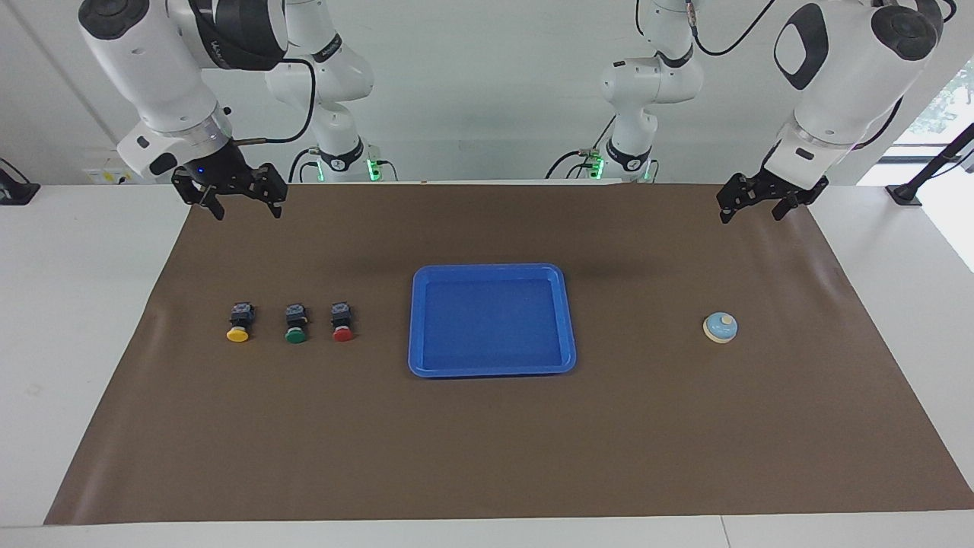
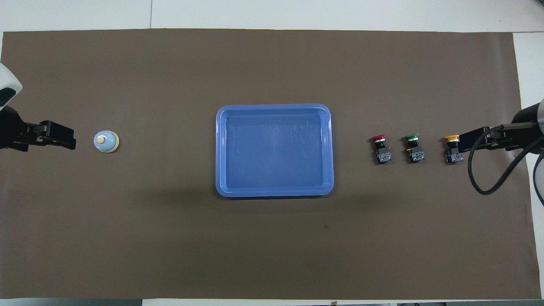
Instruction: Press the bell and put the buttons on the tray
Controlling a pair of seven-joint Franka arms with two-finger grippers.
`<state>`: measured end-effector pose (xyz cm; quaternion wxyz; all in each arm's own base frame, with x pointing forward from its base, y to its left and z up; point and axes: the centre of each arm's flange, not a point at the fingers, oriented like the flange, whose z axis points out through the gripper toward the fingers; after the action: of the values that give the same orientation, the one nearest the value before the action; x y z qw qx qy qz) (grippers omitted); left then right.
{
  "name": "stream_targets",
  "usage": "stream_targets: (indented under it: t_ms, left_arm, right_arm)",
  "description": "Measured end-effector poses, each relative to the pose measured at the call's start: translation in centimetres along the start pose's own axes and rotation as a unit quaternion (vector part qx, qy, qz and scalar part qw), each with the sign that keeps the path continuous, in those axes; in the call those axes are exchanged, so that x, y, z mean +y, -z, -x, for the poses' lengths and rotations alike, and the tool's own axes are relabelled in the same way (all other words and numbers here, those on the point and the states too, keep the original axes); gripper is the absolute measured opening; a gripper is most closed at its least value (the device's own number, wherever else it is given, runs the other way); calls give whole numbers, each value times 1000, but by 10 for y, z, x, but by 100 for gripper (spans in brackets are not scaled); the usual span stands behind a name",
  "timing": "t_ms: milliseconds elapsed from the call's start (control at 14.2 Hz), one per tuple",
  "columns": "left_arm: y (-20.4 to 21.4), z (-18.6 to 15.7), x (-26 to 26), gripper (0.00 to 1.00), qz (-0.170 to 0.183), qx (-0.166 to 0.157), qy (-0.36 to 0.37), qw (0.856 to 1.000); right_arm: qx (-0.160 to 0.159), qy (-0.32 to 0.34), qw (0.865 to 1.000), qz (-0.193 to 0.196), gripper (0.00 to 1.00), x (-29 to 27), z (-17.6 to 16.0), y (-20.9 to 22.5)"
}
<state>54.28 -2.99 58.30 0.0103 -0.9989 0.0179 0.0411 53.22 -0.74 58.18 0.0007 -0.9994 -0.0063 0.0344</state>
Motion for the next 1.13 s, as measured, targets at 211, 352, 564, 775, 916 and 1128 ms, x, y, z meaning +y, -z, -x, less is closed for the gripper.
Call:
stream_targets:
  t_ms: [211,352,564,775,916,1128]
  left_arm:
    - [0,0,0,100,0,0,0,1000]
    - [0,0,0,100,0,0,0,1000]
    - [0,0,0,100,0,0,0,1000]
    - [0,0,0,100,0,0,0,1000]
    - [0,0,0,100,0,0,0,1000]
    - [0,0,0,100,0,0,0,1000]
  right_arm:
    - [0,0,1000,0,100,0,0,0]
    - [0,0,1000,0,100,0,0,0]
    - [0,-2,1000,0,100,2,0,0]
    - [1,-12,1000,-2,100,29,2,1]
    - [15,-10,1000,-1,100,50,0,-4]
    - [18,-25,1000,-2,100,77,-3,-37]
